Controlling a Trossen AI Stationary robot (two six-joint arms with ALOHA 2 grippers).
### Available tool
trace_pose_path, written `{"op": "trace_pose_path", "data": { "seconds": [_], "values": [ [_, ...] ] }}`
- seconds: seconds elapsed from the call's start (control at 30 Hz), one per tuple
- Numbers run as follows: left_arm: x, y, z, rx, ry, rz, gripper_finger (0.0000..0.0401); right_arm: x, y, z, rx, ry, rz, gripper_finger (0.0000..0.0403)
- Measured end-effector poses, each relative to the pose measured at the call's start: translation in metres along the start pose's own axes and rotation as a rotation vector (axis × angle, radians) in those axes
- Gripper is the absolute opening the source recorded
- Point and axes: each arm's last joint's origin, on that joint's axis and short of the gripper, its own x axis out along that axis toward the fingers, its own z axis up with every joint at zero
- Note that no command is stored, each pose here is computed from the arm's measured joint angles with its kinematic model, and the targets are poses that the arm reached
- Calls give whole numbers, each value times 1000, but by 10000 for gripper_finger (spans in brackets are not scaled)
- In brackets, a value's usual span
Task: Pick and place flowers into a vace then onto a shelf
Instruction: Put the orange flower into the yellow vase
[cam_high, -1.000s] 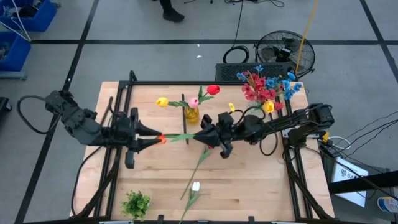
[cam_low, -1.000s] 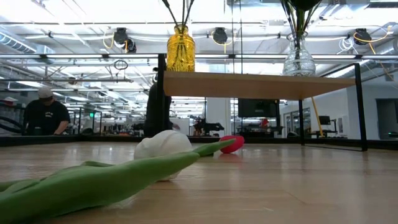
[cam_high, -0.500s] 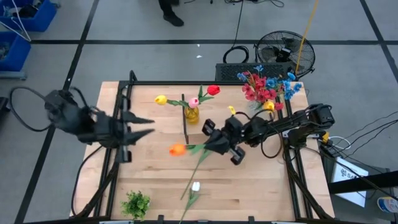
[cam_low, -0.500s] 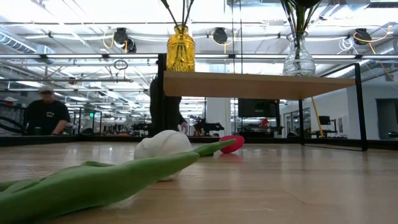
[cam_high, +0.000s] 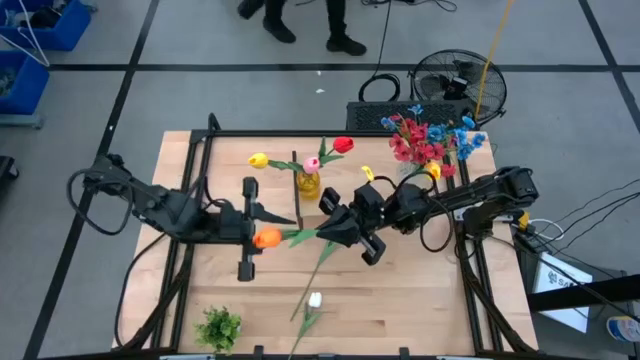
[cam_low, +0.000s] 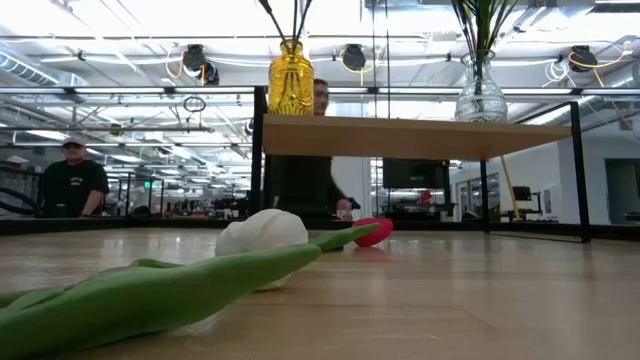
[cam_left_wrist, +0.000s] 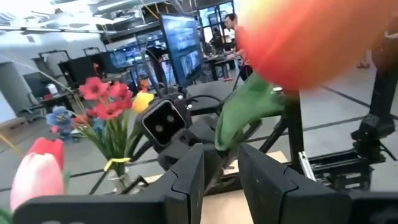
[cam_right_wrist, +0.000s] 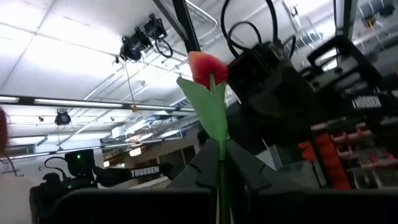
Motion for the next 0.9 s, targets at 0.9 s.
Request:
{"op": "trace_pose_path", "data": {
  "seconds": [0.9],
  "values": [
    [38, 1, -10, -5, -112, -80, 177, 0, 3, 4, -15, -33, 45, 6]
  ]
}}
